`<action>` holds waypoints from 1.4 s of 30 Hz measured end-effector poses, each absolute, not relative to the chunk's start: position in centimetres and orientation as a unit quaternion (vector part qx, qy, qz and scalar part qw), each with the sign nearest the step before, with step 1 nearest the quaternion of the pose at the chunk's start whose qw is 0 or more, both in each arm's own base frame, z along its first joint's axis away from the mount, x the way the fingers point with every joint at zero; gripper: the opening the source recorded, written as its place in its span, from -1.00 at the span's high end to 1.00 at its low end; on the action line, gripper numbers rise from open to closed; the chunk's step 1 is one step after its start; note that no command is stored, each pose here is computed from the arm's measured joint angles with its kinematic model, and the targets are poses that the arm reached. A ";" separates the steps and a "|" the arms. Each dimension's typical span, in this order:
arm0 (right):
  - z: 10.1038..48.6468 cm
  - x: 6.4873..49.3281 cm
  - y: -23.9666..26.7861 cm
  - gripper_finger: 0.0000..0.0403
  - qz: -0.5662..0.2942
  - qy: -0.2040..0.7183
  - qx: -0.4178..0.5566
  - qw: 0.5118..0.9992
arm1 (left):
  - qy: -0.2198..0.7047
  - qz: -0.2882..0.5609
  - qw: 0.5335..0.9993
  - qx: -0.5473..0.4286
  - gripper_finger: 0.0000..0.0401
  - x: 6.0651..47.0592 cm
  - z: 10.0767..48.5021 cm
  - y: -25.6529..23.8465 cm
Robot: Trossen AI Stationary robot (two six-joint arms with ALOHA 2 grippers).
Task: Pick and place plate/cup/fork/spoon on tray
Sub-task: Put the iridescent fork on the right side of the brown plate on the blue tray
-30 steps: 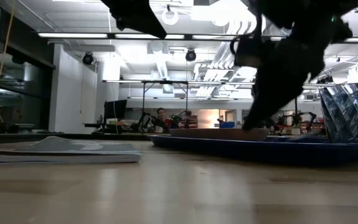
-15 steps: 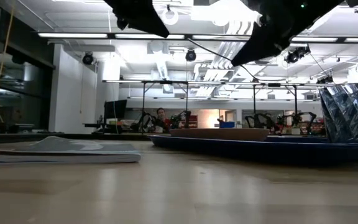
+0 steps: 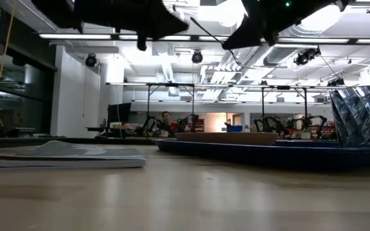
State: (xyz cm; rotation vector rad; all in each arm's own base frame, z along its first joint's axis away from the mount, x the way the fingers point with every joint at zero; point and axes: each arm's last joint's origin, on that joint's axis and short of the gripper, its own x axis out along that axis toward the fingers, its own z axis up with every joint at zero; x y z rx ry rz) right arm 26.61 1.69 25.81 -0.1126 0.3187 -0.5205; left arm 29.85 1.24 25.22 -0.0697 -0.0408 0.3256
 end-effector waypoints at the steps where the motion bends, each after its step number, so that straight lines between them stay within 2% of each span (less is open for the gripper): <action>1: 25.9 26.6 1.7 1.00 -0.253 0.153 -0.054 0.954 | -0.039 0.145 0.987 -0.050 0.75 29.6 25.3 1.6; 5: 26.2 26.8 1.8 1.00 -0.239 0.138 -0.046 0.960 | -0.034 0.122 0.988 -0.083 0.48 29.1 24.1 2.4; 10: 26.5 27.2 1.9 1.00 -0.234 0.111 -0.051 0.965 | -0.058 0.104 0.988 -0.096 0.14 29.1 24.6 2.2; 14: 26.4 27.9 2.1 1.00 -0.219 0.095 -0.056 0.969 | -0.082 0.096 0.987 -0.098 -0.05 29.1 25.0 1.9; 18: 25.7 28.7 2.2 1.00 -0.219 0.086 -0.056 0.970 | -0.096 0.103 0.985 -0.100 -0.12 29.1 25.3 1.5; 30: 24.2 30.5 2.4 1.00 -0.214 0.083 -0.073 0.970 | -0.097 0.152 0.978 -0.106 -0.13 29.0 25.3 1.1; 33: 24.5 30.6 2.4 1.00 -0.214 0.080 -0.081 0.970 | -0.099 0.180 0.973 -0.108 -0.06 29.0 25.3 1.3; 35: 24.5 30.6 2.4 1.00 -0.216 0.082 -0.086 0.969 | -0.100 0.188 0.971 -0.109 0.09 28.9 25.2 1.3; 37: 24.4 30.6 2.3 1.00 -0.216 0.086 -0.090 0.968 | -0.100 0.193 0.970 -0.109 0.30 28.9 25.3 1.4; 41: 24.3 30.6 2.3 1.00 -0.220 0.092 -0.085 0.968 | -0.099 0.192 0.970 -0.114 0.86 29.0 25.2 1.3; 42: 24.2 30.6 2.3 1.00 -0.218 0.093 -0.081 0.968 | -0.098 0.191 0.970 -0.114 0.92 29.0 25.2 1.3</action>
